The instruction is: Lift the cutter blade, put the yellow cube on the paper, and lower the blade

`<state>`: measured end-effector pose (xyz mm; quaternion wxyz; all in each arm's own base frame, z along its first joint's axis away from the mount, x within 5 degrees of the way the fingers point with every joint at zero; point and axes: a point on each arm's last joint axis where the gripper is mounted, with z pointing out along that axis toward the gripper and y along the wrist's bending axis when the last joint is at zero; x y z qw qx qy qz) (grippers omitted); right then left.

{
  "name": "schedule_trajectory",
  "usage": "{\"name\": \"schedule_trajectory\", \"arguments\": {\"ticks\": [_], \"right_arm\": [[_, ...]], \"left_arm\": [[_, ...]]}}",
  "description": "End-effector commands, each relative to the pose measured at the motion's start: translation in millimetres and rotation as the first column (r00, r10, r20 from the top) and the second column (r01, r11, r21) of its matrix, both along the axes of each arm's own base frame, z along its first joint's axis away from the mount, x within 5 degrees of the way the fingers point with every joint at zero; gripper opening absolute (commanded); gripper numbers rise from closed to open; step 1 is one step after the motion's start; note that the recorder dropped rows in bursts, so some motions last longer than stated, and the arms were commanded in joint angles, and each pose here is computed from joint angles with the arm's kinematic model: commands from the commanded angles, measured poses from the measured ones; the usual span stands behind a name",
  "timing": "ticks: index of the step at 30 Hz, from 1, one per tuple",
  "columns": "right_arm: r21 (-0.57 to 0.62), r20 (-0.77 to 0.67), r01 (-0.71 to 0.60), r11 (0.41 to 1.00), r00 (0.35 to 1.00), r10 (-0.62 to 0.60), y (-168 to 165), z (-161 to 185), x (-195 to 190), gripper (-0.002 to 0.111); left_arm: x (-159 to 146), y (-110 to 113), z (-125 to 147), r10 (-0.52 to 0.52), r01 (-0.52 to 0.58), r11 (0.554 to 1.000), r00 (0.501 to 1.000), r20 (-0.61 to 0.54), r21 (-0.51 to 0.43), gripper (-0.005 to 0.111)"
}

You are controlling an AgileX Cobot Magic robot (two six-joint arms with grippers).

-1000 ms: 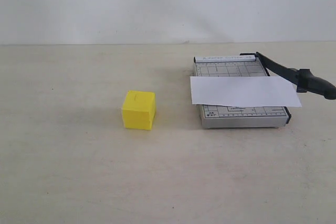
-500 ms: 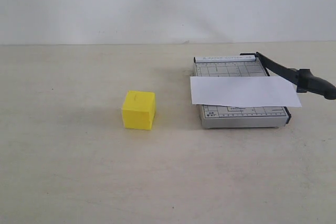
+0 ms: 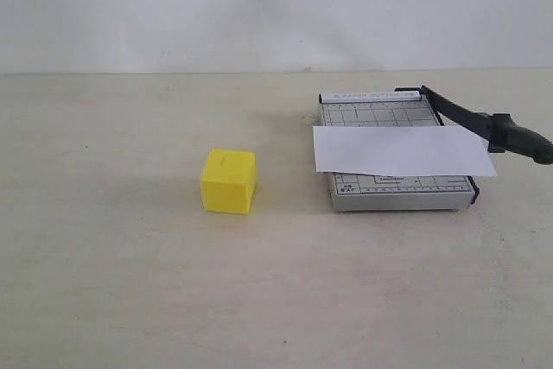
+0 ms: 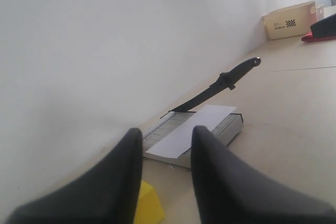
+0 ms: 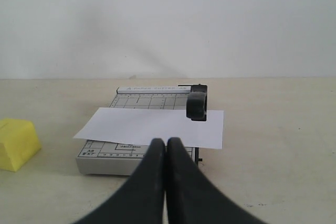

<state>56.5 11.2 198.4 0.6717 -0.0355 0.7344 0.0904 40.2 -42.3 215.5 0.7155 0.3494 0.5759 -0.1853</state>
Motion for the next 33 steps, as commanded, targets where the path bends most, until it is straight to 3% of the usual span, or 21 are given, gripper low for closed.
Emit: {"name": "schedule_trajectory", "arguments": {"ticks": [1,15,26,33], "right_arm": [[-0.001,0.012,0.0,1.0,1.0,0.0,-0.1,0.9,-0.3,0.0],[-0.001,0.012,0.0,1.0,1.0,0.0,-0.1,0.9,-0.3,0.0],[0.0,0.014,0.0,1.0,1.0,0.0,-0.1,1.2,-0.3,0.0],[0.0,0.016,0.001,1.0,1.0,-0.001,-0.2,1.3,-0.3,0.0]], "left_arm": [[-0.2,-1.3,-0.7,-0.012,0.012,1.0,1.0,0.005,0.006,0.031],[-3.4,-3.2,4.9,-0.06,0.06,0.995,0.998,0.004,-0.081,0.031],[-1.6,-1.4,5.9,-0.013,0.01,1.0,0.992,0.128,0.023,0.031],[0.0,-0.6,2.7,0.0,-0.001,1.0,0.998,0.067,0.013,0.031]]}}
